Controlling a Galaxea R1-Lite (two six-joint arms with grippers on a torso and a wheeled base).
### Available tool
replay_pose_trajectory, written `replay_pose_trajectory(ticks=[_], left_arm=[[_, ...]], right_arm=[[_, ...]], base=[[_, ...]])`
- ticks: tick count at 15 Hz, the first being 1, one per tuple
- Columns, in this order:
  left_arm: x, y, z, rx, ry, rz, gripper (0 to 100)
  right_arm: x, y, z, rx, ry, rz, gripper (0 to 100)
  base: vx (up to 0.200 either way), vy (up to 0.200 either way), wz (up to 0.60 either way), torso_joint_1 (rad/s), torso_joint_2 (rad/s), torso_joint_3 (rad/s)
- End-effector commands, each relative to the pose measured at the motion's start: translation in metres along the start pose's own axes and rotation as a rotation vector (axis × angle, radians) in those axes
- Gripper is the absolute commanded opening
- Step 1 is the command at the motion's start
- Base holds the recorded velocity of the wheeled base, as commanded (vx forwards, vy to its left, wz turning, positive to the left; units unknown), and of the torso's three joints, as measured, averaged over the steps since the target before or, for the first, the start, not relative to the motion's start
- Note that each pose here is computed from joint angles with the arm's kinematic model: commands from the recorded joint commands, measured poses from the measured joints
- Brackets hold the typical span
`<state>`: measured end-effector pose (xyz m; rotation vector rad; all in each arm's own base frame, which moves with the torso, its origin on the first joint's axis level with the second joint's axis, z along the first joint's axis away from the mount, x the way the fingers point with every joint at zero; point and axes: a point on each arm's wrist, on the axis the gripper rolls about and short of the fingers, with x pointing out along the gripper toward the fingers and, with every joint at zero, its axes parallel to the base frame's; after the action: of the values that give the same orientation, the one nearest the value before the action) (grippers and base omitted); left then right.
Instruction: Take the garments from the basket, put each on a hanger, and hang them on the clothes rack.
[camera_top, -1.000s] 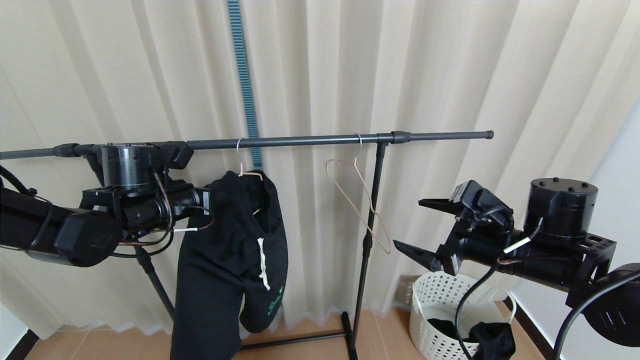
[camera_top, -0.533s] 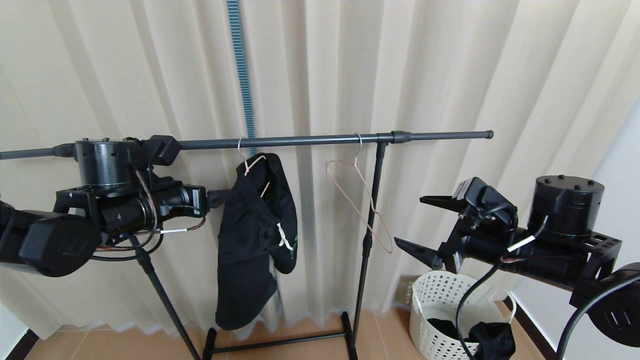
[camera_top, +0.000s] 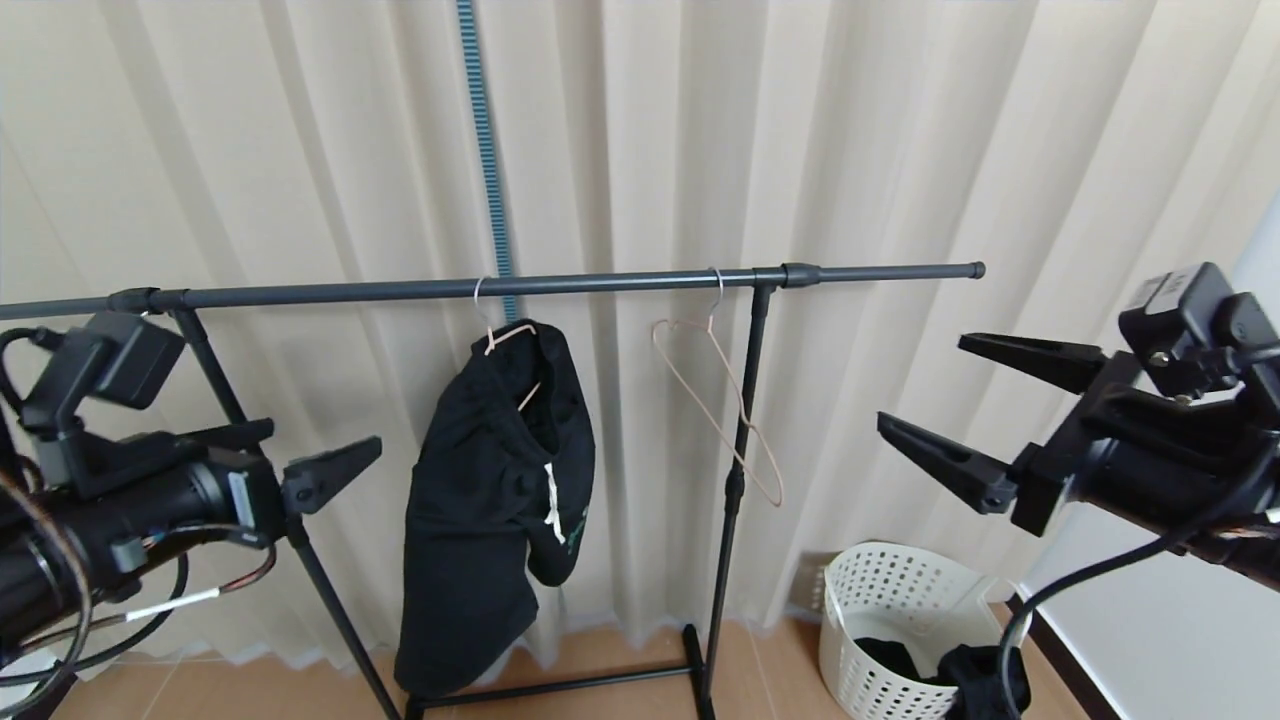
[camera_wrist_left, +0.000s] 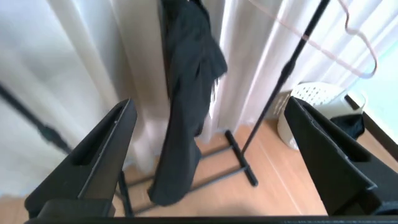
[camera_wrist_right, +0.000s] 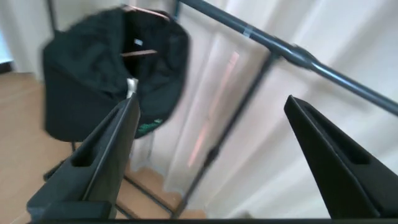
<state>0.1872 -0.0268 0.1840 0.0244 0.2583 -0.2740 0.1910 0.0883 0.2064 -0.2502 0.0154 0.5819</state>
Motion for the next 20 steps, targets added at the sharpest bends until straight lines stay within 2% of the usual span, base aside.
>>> replay_pose_trajectory(ticks=[1,3,8,9,10,13,15,17,19,20], left_arm=[[-0.046,-0.006,-0.021,0.003,-0.026,0.018,100],[-0.063,-0.005,-0.047,-0.014,0.039,0.054,100],[-0.083,-0.006,-0.097,-0.048,0.145,0.098,100],[-0.085,-0.007,-0.1,-0.048,0.149,0.095,100],[-0.09,-0.009,-0.107,-0.047,0.152,0.089,100],[-0.094,-0.01,-0.108,-0.049,0.142,0.089,100],[-0.102,-0.012,-0.11,-0.044,0.127,0.09,100],[-0.107,-0.014,-0.112,-0.038,0.116,0.08,100],[-0.115,-0.018,-0.115,-0.026,0.094,0.053,100],[-0.123,-0.019,-0.119,-0.023,0.072,0.056,100]], right_arm=[[-0.044,0.011,0.005,0.02,-0.002,-0.143,100],[-0.069,0.024,-0.013,0.069,0.041,-0.242,100],[-0.126,0.044,-0.086,0.057,0.166,-0.237,100],[-0.129,0.043,-0.084,0.058,0.142,-0.242,100],[-0.142,0.045,-0.089,0.07,0.145,-0.243,100],[-0.174,0.051,-0.11,0.068,0.19,-0.225,100],[-0.19,0.054,-0.123,0.067,0.19,-0.225,100],[-0.195,0.055,-0.127,0.072,0.179,-0.224,100],[-0.197,0.056,-0.128,0.078,0.183,-0.265,100],[-0.199,0.056,-0.128,0.093,0.186,-0.365,100]], base=[[0.0,0.0,0.0,0.0,0.0,0.0],[0.0,0.0,0.0,0.0,0.0,0.0],[0.0,0.0,0.0,0.0,0.0,0.0],[0.0,0.0,0.0,0.0,0.0,0.0],[0.0,0.0,0.0,0.0,0.0,0.0],[0.0,0.0,0.0,0.0,0.0,0.0],[0.0,0.0,0.0,0.0,0.0,0.0],[0.0,0.0,0.0,0.0,0.0,0.0],[0.0,0.0,0.0,0.0,0.0,0.0],[0.0,0.0,0.0,0.0,0.0,0.0]])
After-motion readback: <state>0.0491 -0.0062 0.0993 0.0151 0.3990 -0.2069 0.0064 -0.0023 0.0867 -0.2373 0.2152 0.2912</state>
